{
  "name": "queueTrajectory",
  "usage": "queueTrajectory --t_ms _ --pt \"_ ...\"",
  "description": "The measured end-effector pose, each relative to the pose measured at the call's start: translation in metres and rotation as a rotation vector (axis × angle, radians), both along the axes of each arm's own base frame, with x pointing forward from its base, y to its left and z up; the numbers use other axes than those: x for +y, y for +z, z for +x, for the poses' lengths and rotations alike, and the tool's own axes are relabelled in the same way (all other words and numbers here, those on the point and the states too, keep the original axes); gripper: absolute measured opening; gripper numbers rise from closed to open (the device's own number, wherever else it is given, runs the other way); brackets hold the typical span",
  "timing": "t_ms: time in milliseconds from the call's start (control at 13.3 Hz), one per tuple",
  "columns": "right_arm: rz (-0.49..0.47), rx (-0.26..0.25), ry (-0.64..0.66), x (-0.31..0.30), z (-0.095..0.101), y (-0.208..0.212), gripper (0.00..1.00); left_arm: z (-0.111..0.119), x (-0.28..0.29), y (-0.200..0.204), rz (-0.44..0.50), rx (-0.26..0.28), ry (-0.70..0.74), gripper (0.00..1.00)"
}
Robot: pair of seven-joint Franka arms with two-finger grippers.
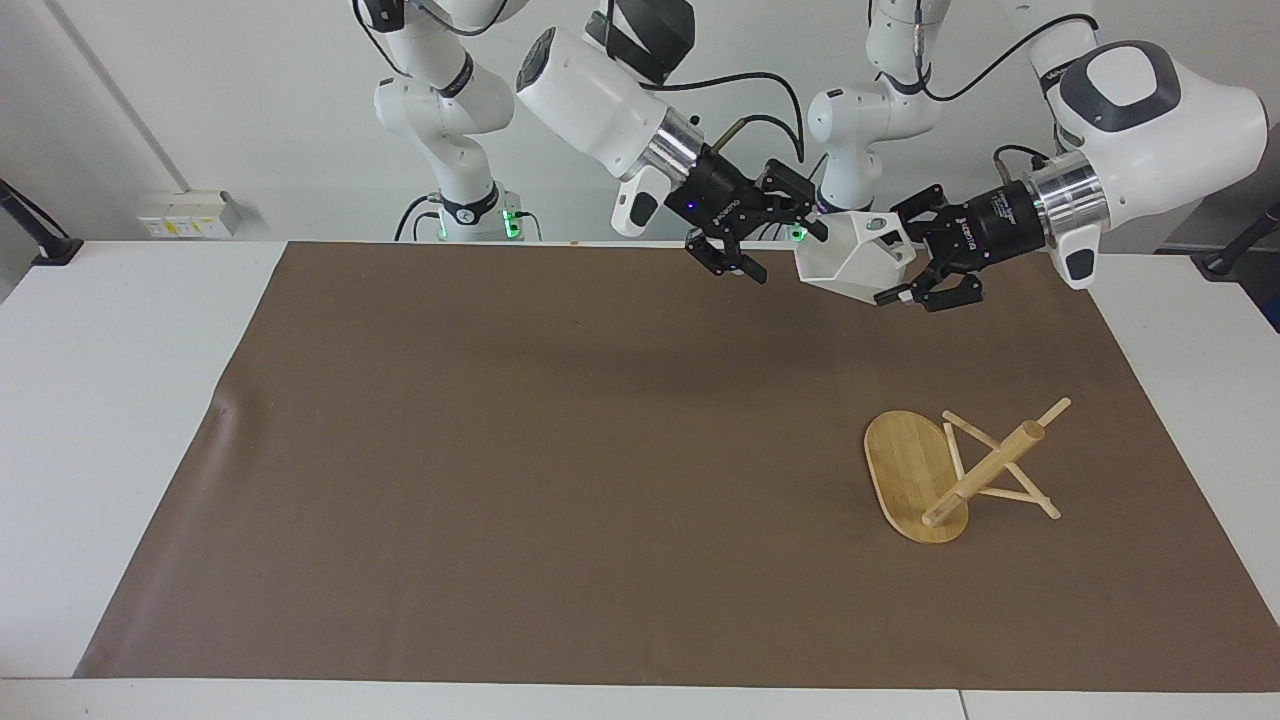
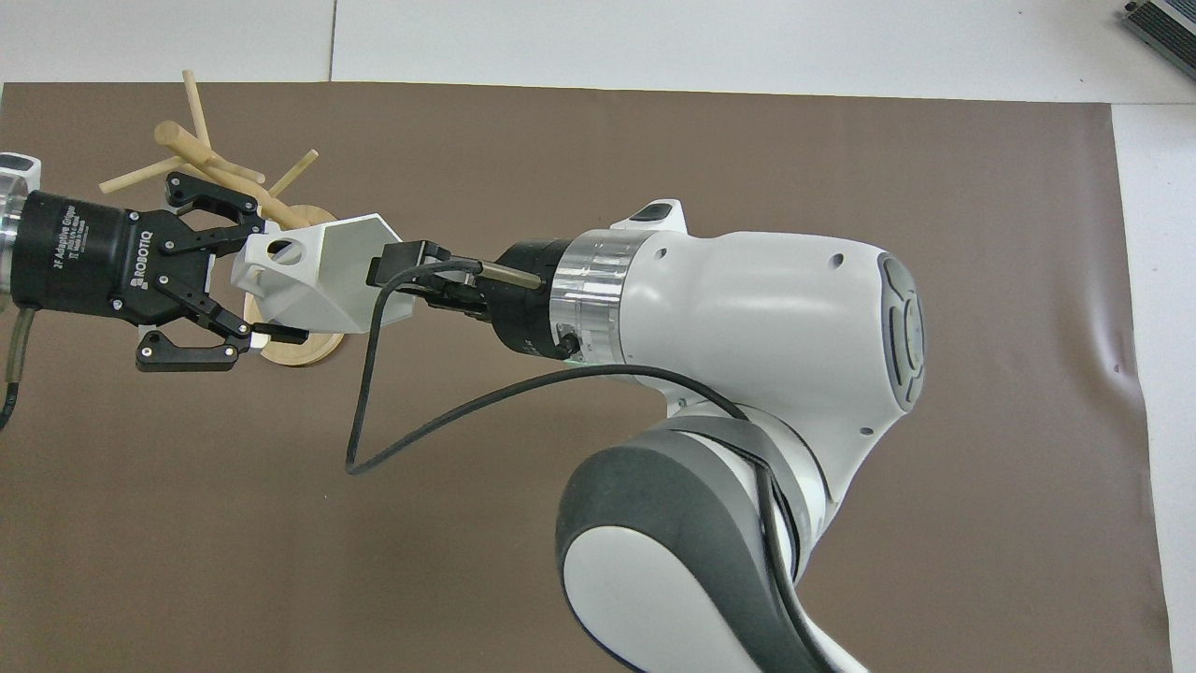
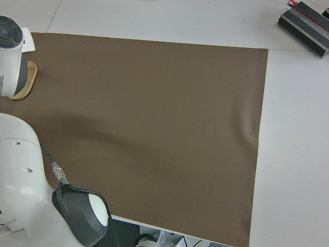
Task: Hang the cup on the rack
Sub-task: 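Open the right gripper and withdraw it while the left gripper holds the cup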
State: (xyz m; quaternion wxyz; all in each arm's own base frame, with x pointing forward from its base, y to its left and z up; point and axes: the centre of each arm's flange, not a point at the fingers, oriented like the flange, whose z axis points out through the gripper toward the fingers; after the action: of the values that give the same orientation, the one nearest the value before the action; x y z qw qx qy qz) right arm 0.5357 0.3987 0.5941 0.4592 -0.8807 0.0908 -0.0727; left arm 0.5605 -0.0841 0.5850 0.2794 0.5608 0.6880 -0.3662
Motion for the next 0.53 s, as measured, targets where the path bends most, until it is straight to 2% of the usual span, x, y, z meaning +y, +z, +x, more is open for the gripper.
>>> queueTrajectory --t_ms 300,525 --pt "-0.002 0.0 -0.022 -0.011 0.009 -0.001 1.0 0.003 0.004 -0.015 0.042 0.078 0.14 0.7" --pt "-0.012 0.001 -0.072 -0.037 0.028 -0.005 1.0 0.002 0.003 -0.024 0.088 0.126 0.212 0.7"
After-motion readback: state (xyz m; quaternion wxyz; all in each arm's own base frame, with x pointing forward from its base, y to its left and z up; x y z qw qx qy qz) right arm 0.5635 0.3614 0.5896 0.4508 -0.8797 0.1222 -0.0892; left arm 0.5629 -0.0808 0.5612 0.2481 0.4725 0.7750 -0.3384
